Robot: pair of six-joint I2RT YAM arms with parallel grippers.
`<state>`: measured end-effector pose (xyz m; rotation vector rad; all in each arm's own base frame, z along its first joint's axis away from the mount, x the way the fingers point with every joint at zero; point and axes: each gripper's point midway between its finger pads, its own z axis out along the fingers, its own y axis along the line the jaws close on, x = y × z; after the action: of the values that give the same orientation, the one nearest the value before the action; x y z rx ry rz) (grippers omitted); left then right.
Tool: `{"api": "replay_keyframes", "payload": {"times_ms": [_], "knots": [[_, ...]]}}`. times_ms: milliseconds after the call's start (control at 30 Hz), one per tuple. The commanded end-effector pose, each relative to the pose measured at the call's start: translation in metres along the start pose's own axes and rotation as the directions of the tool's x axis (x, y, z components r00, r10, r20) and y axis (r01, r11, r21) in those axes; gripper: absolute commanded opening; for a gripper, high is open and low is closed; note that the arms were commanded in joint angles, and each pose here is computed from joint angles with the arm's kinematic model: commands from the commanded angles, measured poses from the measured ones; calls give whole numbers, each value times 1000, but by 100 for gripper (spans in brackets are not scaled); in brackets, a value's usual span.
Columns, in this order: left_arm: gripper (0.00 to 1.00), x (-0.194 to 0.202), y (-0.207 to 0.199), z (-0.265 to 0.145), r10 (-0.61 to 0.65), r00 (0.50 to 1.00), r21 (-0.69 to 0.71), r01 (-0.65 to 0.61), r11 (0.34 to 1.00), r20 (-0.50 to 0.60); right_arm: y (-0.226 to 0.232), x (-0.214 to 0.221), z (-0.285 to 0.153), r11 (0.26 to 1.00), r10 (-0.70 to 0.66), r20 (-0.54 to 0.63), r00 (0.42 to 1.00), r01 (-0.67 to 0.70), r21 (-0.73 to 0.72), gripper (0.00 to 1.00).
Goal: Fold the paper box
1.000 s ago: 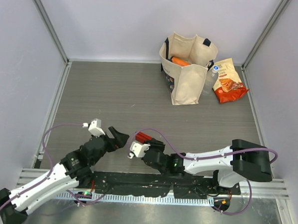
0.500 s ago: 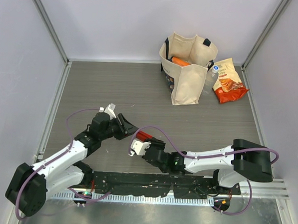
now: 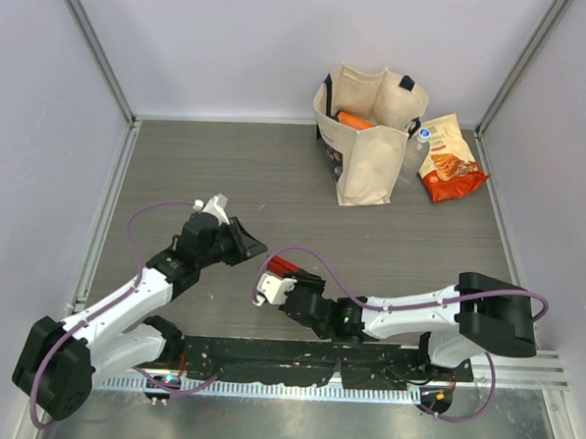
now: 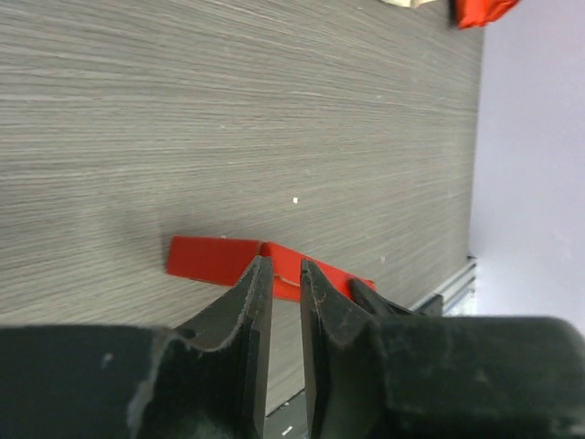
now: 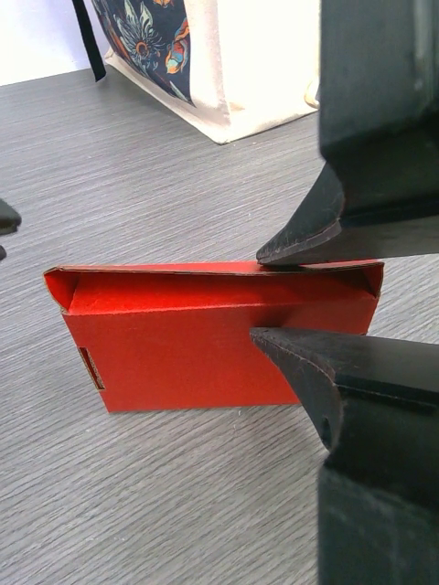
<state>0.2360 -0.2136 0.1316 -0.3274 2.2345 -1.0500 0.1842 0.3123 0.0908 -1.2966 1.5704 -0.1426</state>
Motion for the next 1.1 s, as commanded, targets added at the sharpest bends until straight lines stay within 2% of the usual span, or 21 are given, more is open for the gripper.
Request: {"api": "replay_keyframes", "payload": {"times_ms": [0, 133, 300, 533, 767, 1000, 1033, 1067], "knots": [[17, -14, -3, 6, 43, 999, -25, -42, 999, 30, 9, 9, 1, 999, 11, -29, 1000, -12, -46, 37], [7, -12, 3, 14, 38, 999, -50, -38, 998, 7, 9, 10, 2, 999, 11, -37, 999, -13, -43, 36], [0, -9, 4, 18, 29, 1000, -54, -30, 998, -7, 9, 9, 2, 999, 10, -37, 999, -11, -41, 36], [0, 7, -3, 21, 35, 997, -23, -36, 999, -68, 10, 9, 3, 999, 7, -38, 999, -9, -43, 36], [0, 31, -7, 24, 93, 990, -22, -96, 995, -104, 10, 9, 3, 999, -2, -42, 999, 0, -50, 36], [0, 35, 25, 19, 124, 987, -168, -140, 976, -100, 17, 13, 4, 996, -35, -57, 998, 30, -81, 36], [2, 30, 28, 14, 128, 989, -187, -141, 972, -78, 20, 16, 6, 995, -44, -69, 997, 38, -88, 36], [10, 27, 25, 11, 133, 989, -179, -143, 973, -66, 21, 19, 6, 995, -51, -76, 996, 44, -91, 36]]}}
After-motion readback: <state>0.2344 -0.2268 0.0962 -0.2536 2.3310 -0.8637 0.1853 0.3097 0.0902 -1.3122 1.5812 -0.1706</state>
